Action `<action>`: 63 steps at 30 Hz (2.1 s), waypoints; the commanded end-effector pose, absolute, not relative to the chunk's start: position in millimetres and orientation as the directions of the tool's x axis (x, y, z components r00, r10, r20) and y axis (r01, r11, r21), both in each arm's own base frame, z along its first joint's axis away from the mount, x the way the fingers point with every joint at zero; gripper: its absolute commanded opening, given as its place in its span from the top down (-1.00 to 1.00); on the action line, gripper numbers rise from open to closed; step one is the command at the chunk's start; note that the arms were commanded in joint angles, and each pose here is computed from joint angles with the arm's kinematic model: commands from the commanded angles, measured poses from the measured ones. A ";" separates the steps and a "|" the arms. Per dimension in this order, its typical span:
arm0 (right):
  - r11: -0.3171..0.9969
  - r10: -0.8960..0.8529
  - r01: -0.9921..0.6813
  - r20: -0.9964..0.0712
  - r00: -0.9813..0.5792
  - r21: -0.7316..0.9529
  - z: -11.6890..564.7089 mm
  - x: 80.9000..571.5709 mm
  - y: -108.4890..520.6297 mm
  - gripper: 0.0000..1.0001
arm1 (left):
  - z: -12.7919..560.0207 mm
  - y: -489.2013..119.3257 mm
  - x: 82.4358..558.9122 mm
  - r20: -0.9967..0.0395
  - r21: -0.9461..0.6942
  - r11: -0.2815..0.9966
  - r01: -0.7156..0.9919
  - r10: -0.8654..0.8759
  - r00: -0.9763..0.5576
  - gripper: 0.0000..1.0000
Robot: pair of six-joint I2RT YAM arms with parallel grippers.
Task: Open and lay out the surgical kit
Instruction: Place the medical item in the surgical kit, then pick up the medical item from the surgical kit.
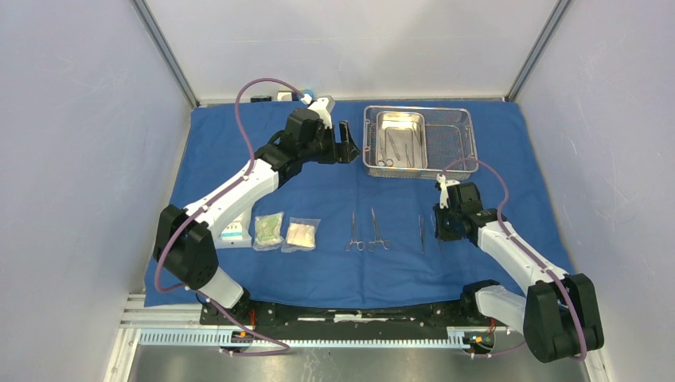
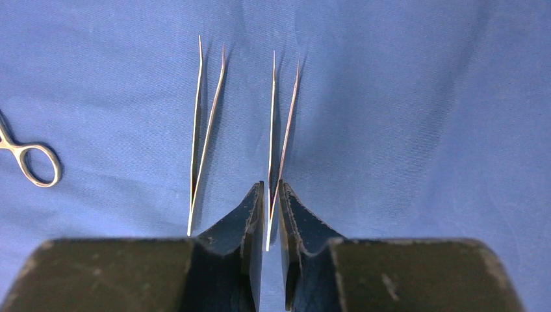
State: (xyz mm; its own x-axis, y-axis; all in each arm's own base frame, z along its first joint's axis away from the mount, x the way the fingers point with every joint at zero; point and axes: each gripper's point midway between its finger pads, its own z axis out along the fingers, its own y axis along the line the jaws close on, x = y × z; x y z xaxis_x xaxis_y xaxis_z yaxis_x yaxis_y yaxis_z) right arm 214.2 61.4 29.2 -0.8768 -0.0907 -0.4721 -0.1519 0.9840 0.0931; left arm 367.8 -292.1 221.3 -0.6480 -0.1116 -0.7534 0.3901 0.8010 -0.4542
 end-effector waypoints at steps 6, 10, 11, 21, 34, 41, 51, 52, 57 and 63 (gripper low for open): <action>0.975 -0.166 -0.220 -0.535 -0.828 0.039 52.6 232.7 60.2 0.41 | 242.8 -291.0 371.6 -0.790 -0.447 0.791 0.417 -0.131 -0.599 -0.70; 0.968 -0.174 -0.246 -0.582 -0.794 0.046 66.9 237.2 64.1 0.37 | 243.0 -289.2 371.0 -0.795 -0.441 0.794 0.420 -0.128 -0.592 -0.71; 0.968 -0.173 -0.247 -0.593 -0.787 0.046 69.9 238.2 64.2 0.36 | 243.5 -289.1 370.8 -0.796 -0.441 0.793 0.421 -0.129 -0.591 -0.71; 0.880 -0.456 -0.448 -0.545 -0.704 -0.158 105.7 259.4 48.1 0.25 | 247.0 -288.3 368.5 -0.800 -0.441 0.790 0.426 -0.131 -0.585 -0.71; 0.502 -0.842 -0.797 -0.400 -0.362 -0.335 66.6 228.7 36.0 0.21 | 239.1 -288.7 371.3 -0.798 -0.433 0.795 0.425 -0.119 -0.591 -0.72; 0.467 -0.856 -0.842 -0.375 -0.355 -0.269 35.6 216.1 39.6 0.28 | 239.8 -287.1 371.3 -0.804 -0.422 0.799 0.428 -0.112 -0.585 -0.72; 0.461 -0.848 -0.863 -0.390 -0.359 -0.207 22.6 206.4 47.1 0.33 | 242.2 -284.5 370.6 -0.813 -0.411 0.803 0.432 -0.108 -0.573 -0.73; 0.460 -0.848 -0.865 -0.389 -0.360 -0.203 21.3 205.7 47.5 0.33 | 242.7 -284.3 370.8 -0.813 -0.410 0.803 0.432 -0.109 -0.572 -0.73; 0.461 -0.845 -0.868 -0.388 -0.367 -0.185 17.4 204.1 48.7 0.33 | 244.0 -283.8 370.3 -0.815 -0.410 0.803 0.432 -0.109 -0.570 -0.73; 0.449 -0.845 -0.878 -0.400 -0.355 -0.168 18.3 202.8 53.0 0.33 | 244.7 -282.4 369.8 -0.818 -0.406 0.805 0.431 -0.110 -0.565 -0.73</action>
State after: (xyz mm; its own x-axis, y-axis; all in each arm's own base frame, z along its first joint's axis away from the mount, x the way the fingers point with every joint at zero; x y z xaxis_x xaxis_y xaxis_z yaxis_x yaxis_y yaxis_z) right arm 200.6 43.7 16.5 -0.3881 -0.8461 -0.3654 -0.8618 0.4737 -0.1814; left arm 365.8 -290.0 222.1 -0.6430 -0.1144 -0.7573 0.3905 0.8017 -0.4526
